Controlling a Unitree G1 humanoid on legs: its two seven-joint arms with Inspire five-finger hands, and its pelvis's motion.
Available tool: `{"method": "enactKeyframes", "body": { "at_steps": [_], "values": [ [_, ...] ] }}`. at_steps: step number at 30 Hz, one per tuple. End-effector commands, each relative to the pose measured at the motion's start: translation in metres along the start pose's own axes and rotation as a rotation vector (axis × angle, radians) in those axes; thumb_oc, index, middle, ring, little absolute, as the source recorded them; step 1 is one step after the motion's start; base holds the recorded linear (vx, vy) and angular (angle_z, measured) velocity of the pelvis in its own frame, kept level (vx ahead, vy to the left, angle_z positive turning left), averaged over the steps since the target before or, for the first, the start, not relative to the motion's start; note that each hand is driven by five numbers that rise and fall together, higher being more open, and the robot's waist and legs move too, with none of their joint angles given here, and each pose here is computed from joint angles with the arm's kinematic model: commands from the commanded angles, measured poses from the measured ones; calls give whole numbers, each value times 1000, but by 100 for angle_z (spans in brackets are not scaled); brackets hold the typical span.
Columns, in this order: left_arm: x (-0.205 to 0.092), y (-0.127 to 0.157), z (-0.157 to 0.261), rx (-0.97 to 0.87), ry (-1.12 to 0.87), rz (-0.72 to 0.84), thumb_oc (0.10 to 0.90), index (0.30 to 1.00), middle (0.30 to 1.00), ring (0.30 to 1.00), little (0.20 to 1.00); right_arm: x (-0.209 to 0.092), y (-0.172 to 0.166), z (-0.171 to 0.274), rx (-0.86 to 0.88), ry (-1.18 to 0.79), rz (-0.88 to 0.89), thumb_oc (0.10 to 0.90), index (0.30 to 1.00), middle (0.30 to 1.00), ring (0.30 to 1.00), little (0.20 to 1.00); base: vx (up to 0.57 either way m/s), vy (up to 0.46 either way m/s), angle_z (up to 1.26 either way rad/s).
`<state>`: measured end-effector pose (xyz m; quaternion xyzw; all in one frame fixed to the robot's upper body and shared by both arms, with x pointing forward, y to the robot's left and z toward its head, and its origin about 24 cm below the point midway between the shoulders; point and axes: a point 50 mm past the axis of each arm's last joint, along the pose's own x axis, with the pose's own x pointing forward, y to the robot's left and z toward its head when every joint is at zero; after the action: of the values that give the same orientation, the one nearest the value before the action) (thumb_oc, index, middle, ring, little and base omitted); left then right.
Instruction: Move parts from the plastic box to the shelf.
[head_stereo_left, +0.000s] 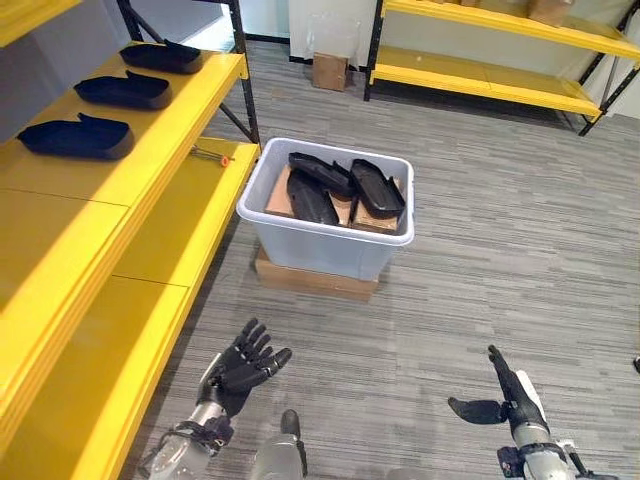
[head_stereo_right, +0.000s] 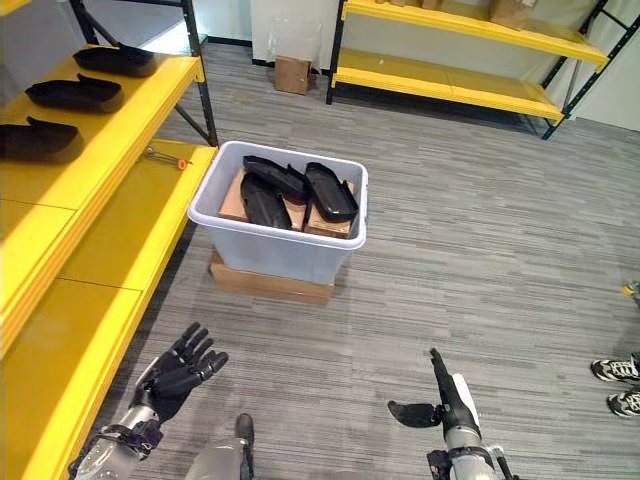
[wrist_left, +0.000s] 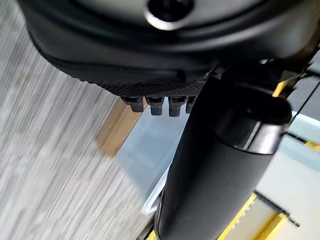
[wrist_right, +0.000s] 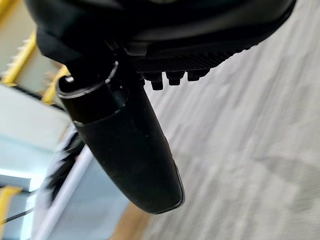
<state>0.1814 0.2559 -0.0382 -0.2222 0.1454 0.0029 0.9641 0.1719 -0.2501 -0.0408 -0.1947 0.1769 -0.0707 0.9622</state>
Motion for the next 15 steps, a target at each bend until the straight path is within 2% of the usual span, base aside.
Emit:
{"method": "enactKeyframes", "body": {
  "at_steps": [1, 9, 15],
  "values": [
    [2, -20, 28, 74, -147, -115, 900, 1000, 1000, 1000, 1000, 17, -23, 39, 23, -208, -85, 900, 1000, 1000, 1000, 1000, 94, 209, -19],
    [11, -29, 23, 99, -100, -183, 900, 1000, 1000, 1000, 1000, 31, -20, 60, 38, -277, -111, 900, 1000, 1000, 1000, 1000, 55, 221, -25],
    [18, -40, 21, 75, -116, -195, 900, 1000, 1000, 1000, 1000, 40, -12, 79, 16, -332, -49, 900, 1000, 1000, 1000, 1000, 113, 185, -20]
  ]
}}
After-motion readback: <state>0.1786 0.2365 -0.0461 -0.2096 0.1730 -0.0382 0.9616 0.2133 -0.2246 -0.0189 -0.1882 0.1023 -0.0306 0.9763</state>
